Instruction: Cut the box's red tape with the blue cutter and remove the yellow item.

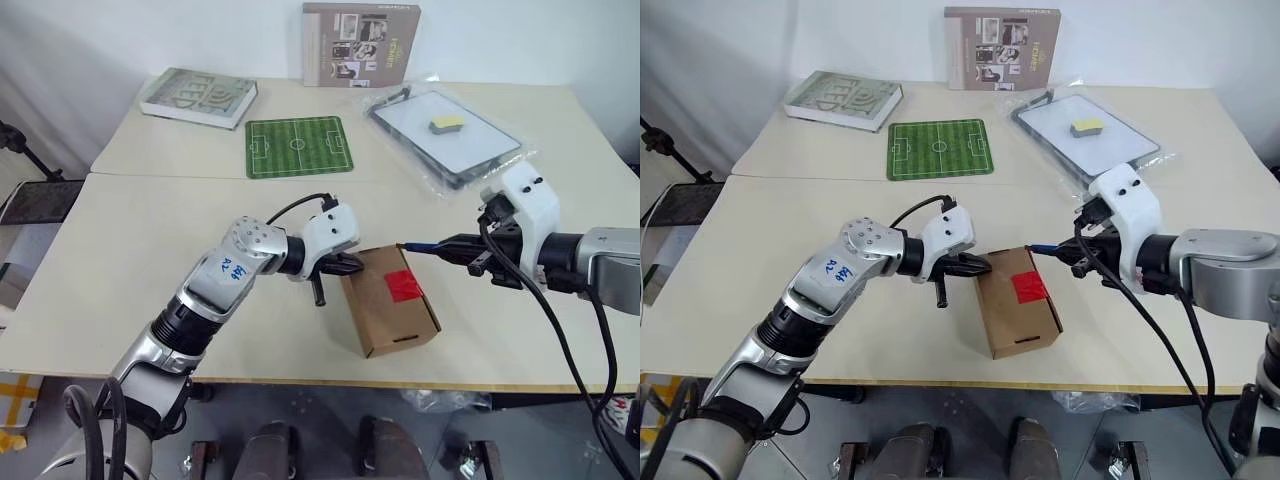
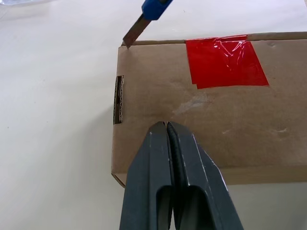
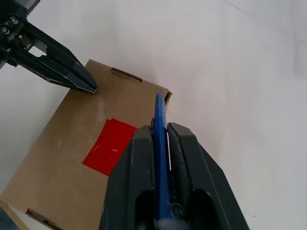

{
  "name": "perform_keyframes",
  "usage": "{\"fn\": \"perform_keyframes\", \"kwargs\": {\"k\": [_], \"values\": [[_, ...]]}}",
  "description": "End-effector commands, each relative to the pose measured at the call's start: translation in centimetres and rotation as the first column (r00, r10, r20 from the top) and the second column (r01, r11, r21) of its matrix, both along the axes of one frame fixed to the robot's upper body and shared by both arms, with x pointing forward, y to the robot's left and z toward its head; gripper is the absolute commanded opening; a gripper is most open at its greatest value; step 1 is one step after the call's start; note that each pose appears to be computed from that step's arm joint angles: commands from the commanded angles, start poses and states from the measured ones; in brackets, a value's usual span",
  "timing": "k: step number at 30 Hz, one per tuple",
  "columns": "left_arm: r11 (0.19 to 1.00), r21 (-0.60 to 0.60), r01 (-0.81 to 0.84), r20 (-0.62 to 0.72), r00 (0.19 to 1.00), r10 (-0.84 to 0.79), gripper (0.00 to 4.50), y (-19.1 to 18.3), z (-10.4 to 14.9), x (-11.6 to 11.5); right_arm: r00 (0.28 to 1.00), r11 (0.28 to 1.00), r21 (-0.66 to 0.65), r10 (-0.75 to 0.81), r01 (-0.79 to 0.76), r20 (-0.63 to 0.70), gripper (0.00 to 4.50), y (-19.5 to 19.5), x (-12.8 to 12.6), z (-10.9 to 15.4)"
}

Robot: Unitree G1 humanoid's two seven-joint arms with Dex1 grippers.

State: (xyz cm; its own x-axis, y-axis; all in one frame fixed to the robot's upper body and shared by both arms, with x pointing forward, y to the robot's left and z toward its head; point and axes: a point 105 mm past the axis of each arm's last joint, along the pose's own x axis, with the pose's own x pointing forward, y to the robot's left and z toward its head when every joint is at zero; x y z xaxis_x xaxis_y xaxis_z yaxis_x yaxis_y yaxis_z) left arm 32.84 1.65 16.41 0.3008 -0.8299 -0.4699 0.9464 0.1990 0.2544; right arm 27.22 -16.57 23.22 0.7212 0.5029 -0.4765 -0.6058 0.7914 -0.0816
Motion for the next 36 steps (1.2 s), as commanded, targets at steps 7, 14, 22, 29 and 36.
{"fn": "perform_keyframes", "kwargs": {"k": [7,14,22,29,36], "values": [[0.991,0.112,-0.074,-0.088,0.993,0.084,0.06,1.3,-3.9,0.5,1.000,0.999,0.034,-0.022,0.021,0.009,0.14,0.0,-0.7,-0.2],[0.991,0.108,-0.084,-0.088,0.992,0.094,0.06,1.3,-3.9,0.6,0.998,0.997,0.056,-0.054,0.055,-0.009,0.14,0.1,-1.2,-0.3],[0.990,0.110,-0.084,-0.091,0.991,0.094,0.06,1.3,-4.0,0.6,0.996,0.995,0.063,-0.077,0.081,-0.052,0.14,0.1,-2.0,-0.7],[0.990,0.108,-0.086,-0.091,0.991,0.096,0.06,1.4,-3.9,0.7,0.994,0.995,0.066,-0.072,0.077,-0.078,0.14,0.6,-2.3,-1.0],[0.990,0.109,-0.084,-0.093,0.991,0.095,0.06,1.5,-3.8,0.6,0.993,0.996,0.070,-0.043,0.051,-0.113,0.14,1.3,-2.3,-1.0]]}}
